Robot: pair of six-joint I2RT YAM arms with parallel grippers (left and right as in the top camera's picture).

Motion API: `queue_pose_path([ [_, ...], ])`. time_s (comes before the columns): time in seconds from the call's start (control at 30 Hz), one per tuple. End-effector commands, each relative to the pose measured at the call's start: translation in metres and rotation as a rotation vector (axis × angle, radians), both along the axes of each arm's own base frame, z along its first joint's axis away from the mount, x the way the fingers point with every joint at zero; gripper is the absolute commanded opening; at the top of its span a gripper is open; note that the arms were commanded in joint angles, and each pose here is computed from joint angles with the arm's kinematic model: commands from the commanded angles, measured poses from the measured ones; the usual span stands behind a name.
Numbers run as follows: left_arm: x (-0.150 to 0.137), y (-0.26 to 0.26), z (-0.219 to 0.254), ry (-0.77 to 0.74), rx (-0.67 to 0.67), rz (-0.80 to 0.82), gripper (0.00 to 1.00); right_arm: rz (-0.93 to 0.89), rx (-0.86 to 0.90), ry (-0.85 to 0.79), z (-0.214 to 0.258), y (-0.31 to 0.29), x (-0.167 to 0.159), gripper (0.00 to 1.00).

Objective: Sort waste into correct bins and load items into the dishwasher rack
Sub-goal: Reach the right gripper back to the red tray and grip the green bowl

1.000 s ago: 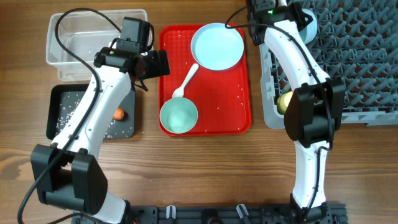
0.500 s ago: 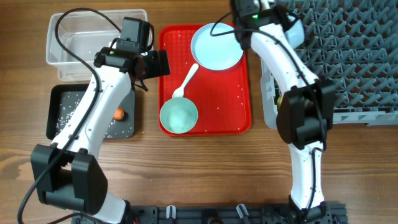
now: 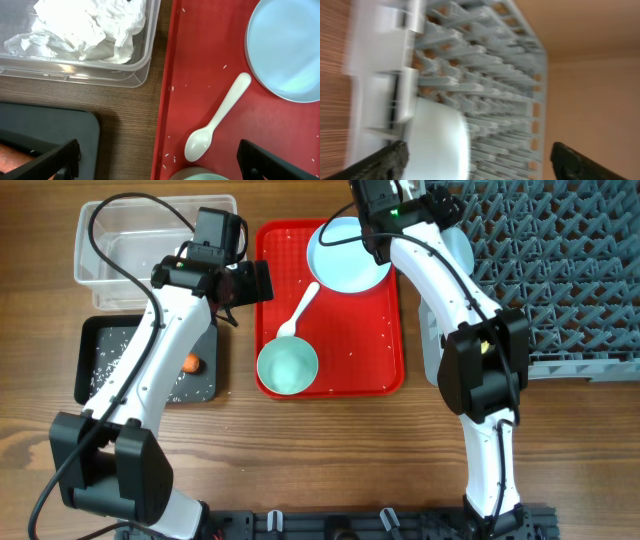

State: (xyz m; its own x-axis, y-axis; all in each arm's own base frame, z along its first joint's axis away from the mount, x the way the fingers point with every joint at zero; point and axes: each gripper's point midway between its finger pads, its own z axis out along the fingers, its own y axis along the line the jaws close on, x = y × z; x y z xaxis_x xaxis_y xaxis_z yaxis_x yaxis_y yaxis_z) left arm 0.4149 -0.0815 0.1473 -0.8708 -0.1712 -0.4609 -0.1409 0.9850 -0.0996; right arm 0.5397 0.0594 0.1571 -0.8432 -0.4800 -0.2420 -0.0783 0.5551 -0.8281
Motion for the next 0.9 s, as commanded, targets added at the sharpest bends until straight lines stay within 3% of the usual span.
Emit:
queue_pose_path([
  [0.0,0.003,0.004,0.0,-0.005,0.007,0.025,1.0,0.064,0.252,-0.068,0.033,0.023,-0.004,1.0],
  [0.1,0.003,0.004,0.0,-0.005,0.007,0.025,1.0,0.236,0.523,0.035,0.052,0.066,-0.03,1.0],
  [0.23,0.003,0.004,0.0,-0.005,0.007,0.025,1.0,0.564,1.07,0.442,0.056,0.165,-0.121,1.0],
  [0.3,0.003,0.004,0.0,-0.005,0.007,0.025,1.0,0.611,1.182,0.553,0.053,0.182,-0.143,1.0],
  [0.37,0.003,0.004,0.0,-0.005,0.007,0.025,1.0,0.694,1.213,0.671,0.035,0.197,-0.168,1.0],
  [0.5,0.003,0.004,0.0,-0.005,0.007,0.025,1.0,0.619,1.232,0.827,-0.015,0.202,-0.203,0.98],
  [0.7,0.002,0.003,-0.001,0.001,0.001,0.022,1.0,0.34,1.32,0.833,-0.07,0.203,-0.215,0.59],
  [0.87,0.005,0.001,0.001,-0.016,-0.003,0.021,1.0,0.219,1.27,0.781,-0.103,0.2,-0.218,0.49],
])
